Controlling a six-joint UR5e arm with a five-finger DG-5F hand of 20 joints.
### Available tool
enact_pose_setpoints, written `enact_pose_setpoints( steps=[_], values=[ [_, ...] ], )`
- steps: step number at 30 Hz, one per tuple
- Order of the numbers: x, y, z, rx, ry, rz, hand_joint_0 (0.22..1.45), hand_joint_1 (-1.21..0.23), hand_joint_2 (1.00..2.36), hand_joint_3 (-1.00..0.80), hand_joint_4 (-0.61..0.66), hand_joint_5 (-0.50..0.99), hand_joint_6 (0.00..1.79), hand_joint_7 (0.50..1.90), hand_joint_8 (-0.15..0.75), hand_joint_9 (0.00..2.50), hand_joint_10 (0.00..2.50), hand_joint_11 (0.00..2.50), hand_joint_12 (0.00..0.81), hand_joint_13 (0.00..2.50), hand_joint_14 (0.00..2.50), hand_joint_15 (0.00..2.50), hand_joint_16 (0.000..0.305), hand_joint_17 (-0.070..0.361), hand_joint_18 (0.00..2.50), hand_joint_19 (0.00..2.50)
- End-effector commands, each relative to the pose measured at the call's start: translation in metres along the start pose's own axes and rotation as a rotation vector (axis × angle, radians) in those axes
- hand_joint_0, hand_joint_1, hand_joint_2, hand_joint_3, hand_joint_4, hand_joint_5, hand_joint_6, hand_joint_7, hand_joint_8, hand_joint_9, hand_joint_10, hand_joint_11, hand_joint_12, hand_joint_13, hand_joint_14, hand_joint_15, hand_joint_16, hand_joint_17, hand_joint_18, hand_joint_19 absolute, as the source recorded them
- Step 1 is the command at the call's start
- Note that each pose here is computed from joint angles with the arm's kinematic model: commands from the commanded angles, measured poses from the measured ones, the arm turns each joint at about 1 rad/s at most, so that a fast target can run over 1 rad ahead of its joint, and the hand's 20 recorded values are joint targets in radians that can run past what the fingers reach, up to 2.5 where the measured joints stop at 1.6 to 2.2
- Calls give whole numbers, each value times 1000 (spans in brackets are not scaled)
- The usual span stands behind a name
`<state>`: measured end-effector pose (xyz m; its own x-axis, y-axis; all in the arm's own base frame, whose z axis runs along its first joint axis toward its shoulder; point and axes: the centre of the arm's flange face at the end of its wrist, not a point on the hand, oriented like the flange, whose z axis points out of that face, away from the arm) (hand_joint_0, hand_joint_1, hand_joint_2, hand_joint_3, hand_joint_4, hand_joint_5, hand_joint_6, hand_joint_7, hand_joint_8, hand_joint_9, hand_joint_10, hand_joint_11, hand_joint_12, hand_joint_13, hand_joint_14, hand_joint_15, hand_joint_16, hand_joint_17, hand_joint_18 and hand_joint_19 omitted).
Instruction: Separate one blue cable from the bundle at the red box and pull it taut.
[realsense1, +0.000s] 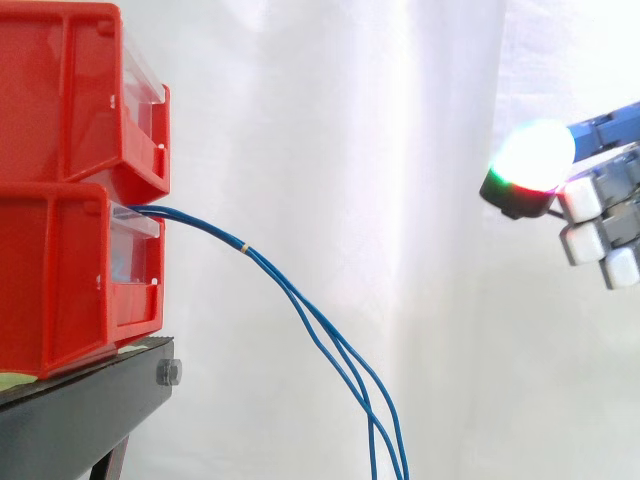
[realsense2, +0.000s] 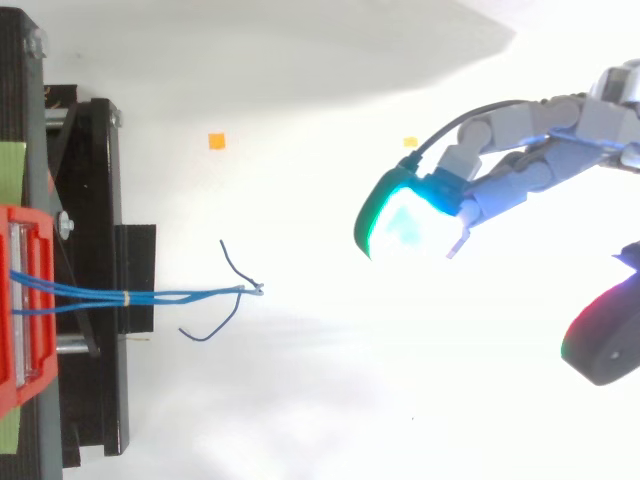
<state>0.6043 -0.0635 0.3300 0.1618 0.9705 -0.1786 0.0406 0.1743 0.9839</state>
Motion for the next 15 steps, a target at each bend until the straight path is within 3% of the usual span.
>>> enact_pose_setpoints(
  steps=[1,3,7,13,15],
  values=[
    [4,-8,9,-5,-13,-3,579,-606,1003,-453,238,-183,503,849,294,711,15,496,351,640,16,362,41,91,511,436],
    [9,-12,25,-14,-27,4,580,-607,1003,-453,236,-183,503,849,293,710,15,502,344,631,14,358,40,90,509,430],
    [12,-21,42,-7,-25,5,580,-603,1003,-455,238,-184,503,847,292,711,15,502,345,631,13,344,40,89,506,396],
    [17,-19,47,-29,-26,-3,580,-601,1003,-454,240,-184,503,851,295,715,14,500,341,631,14,349,39,88,498,390],
    [15,-20,48,-33,-51,-31,581,-601,1003,-456,241,-183,503,847,295,716,14,493,341,632,15,341,39,87,494,393]
  ],
)
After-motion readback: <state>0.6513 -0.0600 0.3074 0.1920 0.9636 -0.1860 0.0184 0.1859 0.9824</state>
